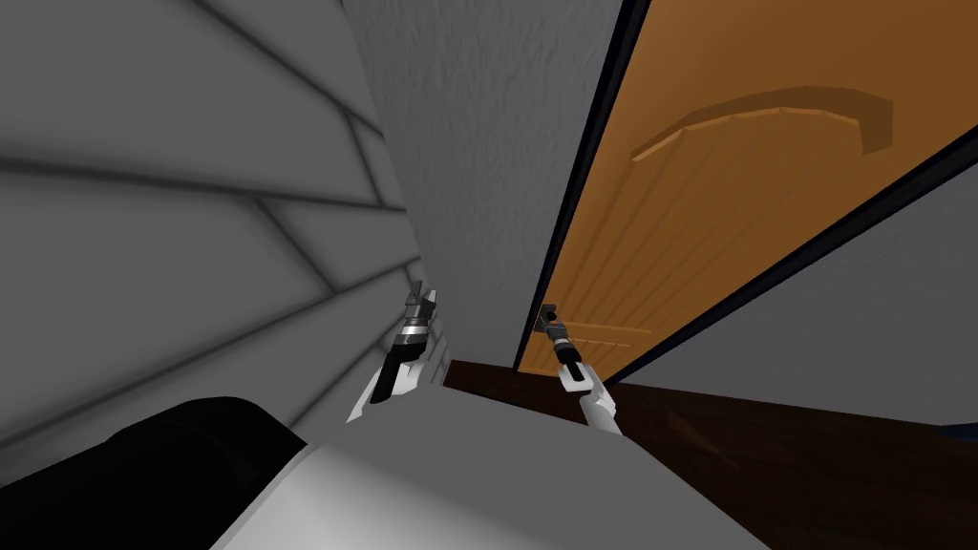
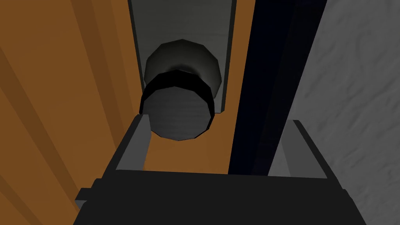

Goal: Pull the door open

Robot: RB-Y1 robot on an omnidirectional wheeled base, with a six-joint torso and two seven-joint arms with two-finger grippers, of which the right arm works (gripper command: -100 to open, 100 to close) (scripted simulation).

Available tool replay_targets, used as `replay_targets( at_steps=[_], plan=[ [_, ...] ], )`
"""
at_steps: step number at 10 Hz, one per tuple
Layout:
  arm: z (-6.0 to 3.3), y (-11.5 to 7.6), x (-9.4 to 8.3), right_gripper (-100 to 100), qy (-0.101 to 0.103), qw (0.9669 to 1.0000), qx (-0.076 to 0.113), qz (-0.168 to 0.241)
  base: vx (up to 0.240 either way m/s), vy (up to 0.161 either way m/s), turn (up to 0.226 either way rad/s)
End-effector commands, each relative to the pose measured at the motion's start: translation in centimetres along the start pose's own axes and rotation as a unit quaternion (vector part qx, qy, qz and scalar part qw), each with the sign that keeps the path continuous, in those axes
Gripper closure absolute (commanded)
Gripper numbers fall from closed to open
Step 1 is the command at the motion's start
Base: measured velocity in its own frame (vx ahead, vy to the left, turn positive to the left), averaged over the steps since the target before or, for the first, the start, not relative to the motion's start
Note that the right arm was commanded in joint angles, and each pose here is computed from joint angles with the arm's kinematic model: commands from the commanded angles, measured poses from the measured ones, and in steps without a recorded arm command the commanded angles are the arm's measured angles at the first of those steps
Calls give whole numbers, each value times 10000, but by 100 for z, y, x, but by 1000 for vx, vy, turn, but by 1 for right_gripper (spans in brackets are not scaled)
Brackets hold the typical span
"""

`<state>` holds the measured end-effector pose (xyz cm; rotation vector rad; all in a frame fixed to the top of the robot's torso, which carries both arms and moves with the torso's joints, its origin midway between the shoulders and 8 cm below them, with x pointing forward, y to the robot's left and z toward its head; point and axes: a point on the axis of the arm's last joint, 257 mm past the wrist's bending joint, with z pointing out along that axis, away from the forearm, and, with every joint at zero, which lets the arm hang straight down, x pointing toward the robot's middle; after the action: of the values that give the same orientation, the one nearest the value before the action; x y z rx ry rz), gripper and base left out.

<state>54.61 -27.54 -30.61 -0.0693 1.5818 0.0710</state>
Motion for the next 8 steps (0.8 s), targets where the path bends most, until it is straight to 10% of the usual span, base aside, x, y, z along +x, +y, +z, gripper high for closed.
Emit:
replay_targets(
  at_steps=[1, 2, 3, 8],
  plan=[
    [30, -160, -100, -100, -94, 9999, 95, -28, 85, 7, 31],
    [-24, -43, 56, -100, 45, 10000, 46, 33, 4, 13, -6],
    [-24, -43, 56, 100, 45, 10000, 46, 33, -27, 3, -35],
    [-24, -43, 56, 100, 45, 10000, 46, 33, -4, -4, 2]
  ],
)
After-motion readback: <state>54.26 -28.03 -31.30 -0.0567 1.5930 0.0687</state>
